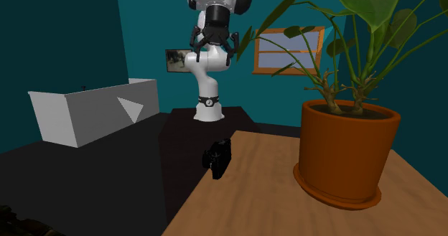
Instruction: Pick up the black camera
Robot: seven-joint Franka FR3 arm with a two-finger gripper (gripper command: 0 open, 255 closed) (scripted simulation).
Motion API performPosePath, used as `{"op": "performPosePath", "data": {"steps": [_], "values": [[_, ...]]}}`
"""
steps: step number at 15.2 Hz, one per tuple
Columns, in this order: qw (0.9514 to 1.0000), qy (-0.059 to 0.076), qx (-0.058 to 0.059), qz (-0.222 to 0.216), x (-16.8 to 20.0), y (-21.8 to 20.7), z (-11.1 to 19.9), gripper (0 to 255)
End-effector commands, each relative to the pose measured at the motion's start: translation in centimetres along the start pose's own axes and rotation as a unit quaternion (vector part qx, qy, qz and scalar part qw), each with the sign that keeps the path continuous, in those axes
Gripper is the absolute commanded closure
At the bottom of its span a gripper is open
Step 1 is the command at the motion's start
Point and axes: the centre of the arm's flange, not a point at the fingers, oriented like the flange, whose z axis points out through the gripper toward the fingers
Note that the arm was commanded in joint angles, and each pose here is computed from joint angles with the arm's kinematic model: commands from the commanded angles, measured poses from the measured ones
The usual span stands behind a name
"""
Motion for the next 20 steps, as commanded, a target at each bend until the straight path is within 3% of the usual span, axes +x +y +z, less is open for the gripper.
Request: {"op": "performPosePath", "data": {"steps": [1,17,20], "values": [[1.0,0.0,0.0,0.002,1.1,-0.6,2.4,0],[0.9999,-0.002,0.0,0.015,10.1,-3.1,21.4,0],[0.9999,-0.002,0.0,0.015,10.2,-3.4,23.0,0]]}}
